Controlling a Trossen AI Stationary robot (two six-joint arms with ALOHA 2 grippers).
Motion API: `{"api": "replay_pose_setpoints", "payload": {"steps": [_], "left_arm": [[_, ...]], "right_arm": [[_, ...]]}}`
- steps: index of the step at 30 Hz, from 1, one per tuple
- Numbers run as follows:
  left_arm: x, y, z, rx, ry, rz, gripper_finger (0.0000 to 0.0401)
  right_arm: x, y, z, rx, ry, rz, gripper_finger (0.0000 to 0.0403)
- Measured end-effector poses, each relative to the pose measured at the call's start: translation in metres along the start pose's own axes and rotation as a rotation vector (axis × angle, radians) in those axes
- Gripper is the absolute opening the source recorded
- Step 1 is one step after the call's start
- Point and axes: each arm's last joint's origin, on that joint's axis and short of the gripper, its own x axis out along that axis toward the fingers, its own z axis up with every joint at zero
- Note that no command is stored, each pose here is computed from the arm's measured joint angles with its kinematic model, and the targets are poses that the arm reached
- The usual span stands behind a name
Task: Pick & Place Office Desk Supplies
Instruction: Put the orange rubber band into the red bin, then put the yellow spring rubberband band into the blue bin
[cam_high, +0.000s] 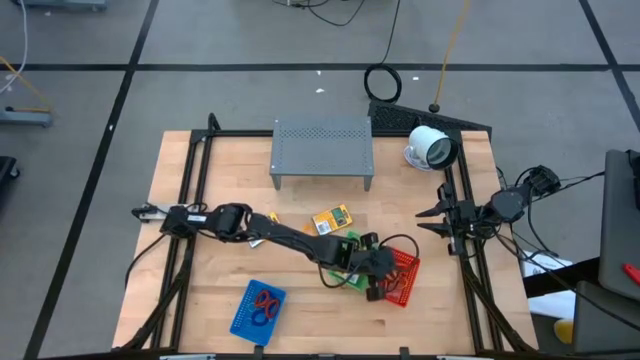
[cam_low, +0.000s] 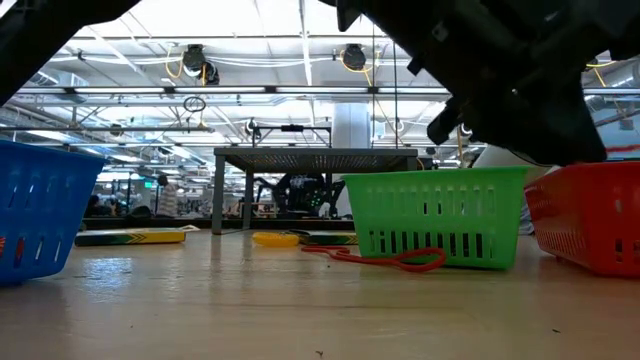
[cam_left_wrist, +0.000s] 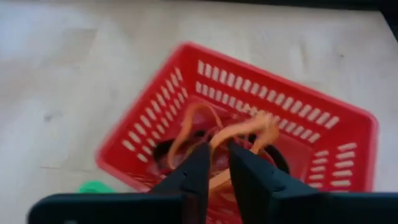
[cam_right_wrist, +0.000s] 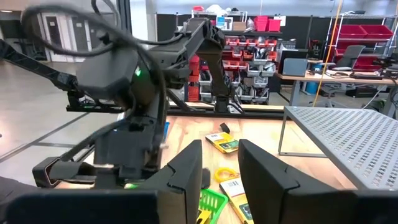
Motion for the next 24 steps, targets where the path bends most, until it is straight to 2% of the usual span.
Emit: {"api": "replay_pose_setpoints", "payload": {"steps": [9,24], "left_arm": [[-0.001,-0.007,-0.001,0.024,-0.005,-0.024,0.013],[-0.003,-0.014,0.006,0.034,-0.085,-0.052,0.0136]], "right_arm": [[0.0,0.0,0.0,0.0,-0.001,0.001,0.0095],[0.0,0.0,0.0,0.0,0.0,0.0,0.0094]]}}
